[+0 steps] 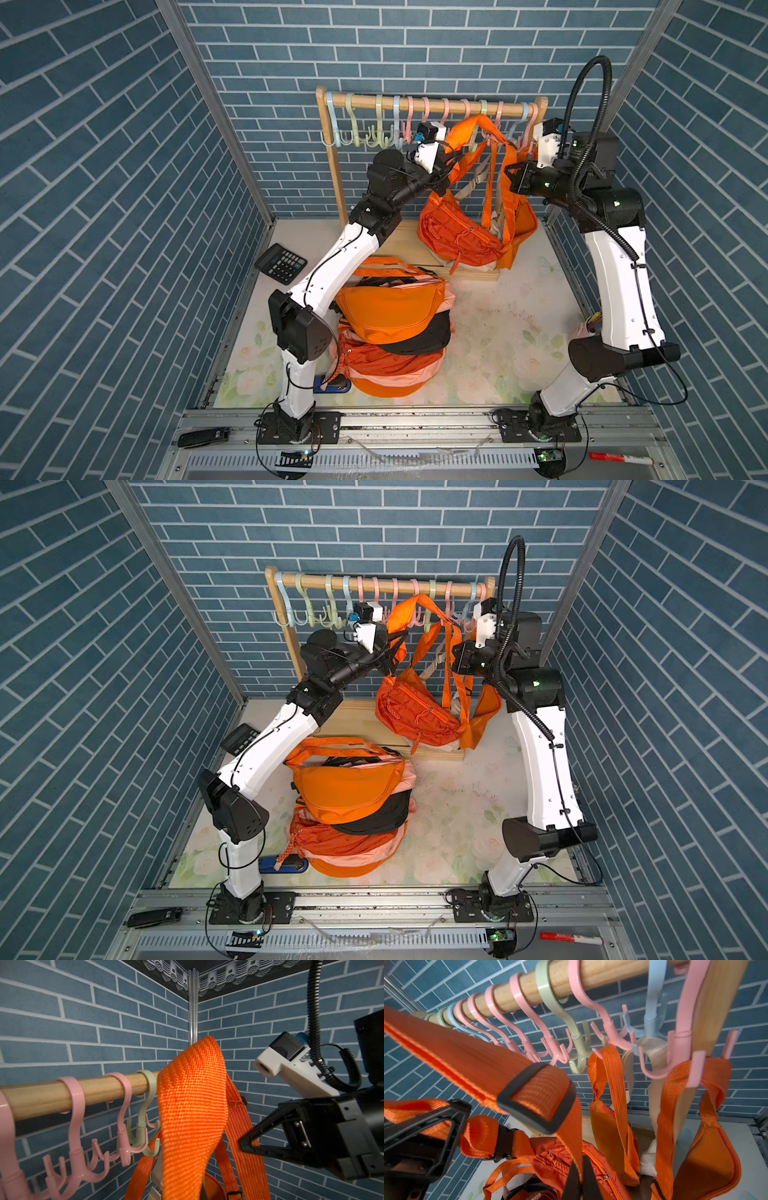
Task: Take the bag off the hook
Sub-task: Pick up the bag from the hook.
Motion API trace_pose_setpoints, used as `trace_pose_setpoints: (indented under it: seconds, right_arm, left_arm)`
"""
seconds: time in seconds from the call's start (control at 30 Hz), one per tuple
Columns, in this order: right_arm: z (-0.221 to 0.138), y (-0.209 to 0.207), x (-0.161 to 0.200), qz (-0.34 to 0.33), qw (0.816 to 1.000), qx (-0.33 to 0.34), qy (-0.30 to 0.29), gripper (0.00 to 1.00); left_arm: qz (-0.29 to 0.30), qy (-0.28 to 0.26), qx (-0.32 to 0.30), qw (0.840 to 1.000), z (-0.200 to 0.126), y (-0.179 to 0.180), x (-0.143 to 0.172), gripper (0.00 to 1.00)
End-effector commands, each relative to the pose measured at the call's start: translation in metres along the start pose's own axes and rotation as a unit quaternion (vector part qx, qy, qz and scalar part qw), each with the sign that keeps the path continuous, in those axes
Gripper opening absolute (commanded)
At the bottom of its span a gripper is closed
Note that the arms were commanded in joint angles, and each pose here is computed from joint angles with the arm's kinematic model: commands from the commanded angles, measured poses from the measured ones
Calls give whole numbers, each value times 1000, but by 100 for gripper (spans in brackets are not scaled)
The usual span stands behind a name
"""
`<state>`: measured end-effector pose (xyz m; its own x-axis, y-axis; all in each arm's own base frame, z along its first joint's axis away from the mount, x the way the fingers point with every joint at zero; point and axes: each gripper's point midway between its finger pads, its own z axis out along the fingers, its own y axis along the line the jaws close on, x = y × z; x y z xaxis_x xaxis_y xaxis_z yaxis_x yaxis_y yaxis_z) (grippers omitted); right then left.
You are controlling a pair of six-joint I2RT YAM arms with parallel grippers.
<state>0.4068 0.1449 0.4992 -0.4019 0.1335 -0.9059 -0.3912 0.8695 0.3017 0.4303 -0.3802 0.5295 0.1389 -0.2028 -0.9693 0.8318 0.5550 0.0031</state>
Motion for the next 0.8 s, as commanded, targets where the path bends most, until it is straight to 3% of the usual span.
trace_pose_setpoints:
  seconds: [0.0, 0.3, 0.77]
  right_arm:
    - [-36, 16, -11, -3, 1000, -17, -26, 0]
    - [-78, 32, -14, -24, 998, -30, -51, 0]
    - [-143, 62, -15, -49, 992, -72, -94, 0]
  left_arm:
    - [15, -8, 16, 1000, -8, -14, -10, 0]
    - [61, 8, 25, 998, -41, -48, -24, 0]
    - [41, 35, 10, 998, -116, -92, -51, 0]
